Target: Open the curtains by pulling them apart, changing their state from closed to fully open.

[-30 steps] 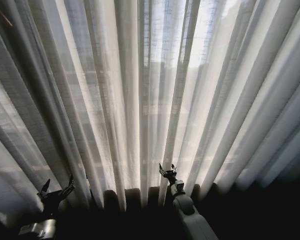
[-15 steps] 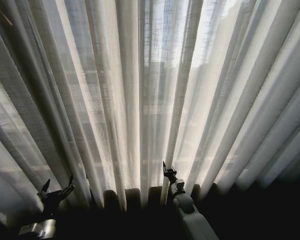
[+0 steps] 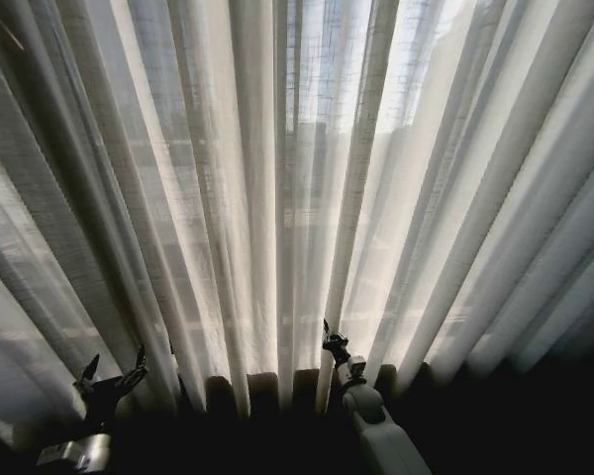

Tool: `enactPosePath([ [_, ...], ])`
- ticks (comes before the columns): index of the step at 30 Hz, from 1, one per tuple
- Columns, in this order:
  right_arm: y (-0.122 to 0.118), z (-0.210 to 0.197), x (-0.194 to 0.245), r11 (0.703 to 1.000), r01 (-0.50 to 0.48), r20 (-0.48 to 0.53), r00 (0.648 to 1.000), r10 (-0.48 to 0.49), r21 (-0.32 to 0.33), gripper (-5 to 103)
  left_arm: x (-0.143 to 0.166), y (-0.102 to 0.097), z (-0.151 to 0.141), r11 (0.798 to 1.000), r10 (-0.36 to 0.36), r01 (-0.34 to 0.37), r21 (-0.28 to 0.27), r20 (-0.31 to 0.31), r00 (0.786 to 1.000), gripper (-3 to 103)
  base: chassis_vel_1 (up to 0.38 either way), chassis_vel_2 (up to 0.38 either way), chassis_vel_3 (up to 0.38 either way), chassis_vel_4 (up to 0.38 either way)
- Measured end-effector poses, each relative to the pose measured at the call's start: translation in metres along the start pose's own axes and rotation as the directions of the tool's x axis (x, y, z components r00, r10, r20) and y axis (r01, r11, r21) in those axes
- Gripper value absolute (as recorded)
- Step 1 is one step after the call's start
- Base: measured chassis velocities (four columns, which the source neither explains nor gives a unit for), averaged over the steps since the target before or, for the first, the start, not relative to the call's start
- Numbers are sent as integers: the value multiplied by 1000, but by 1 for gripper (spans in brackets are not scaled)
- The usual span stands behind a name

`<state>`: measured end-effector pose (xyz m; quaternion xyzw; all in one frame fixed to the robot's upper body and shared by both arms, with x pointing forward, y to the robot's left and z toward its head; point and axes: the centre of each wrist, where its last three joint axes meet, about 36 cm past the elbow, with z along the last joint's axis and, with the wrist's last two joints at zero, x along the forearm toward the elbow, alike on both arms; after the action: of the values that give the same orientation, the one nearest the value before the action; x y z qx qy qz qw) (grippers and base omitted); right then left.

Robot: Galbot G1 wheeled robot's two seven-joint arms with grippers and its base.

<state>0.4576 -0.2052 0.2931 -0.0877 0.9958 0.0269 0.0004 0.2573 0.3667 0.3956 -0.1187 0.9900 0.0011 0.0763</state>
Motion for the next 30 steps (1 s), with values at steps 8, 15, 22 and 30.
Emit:
enactPosePath([
  [8,-2,-2,0,1000,27,-8,1000,-27,-4,0,0,0,0,1000,0,0,0,0,1000,100,-27,-25,31,33],
  [15,-3,-1,0,999,44,-13,999,-45,-18,0,0,0,0,1000,0,0,0,0,1000,100,-156,-161,170,151],
  [22,-2,2,-2,998,57,-17,998,-58,-26,0,0,0,0,1000,0,0,0,0,1000,100,-265,-288,257,259],
  [30,-2,3,-6,997,74,-17,997,-74,-29,0,0,0,0,1000,0,0,0,0,1000,100,-328,-314,335,330],
])
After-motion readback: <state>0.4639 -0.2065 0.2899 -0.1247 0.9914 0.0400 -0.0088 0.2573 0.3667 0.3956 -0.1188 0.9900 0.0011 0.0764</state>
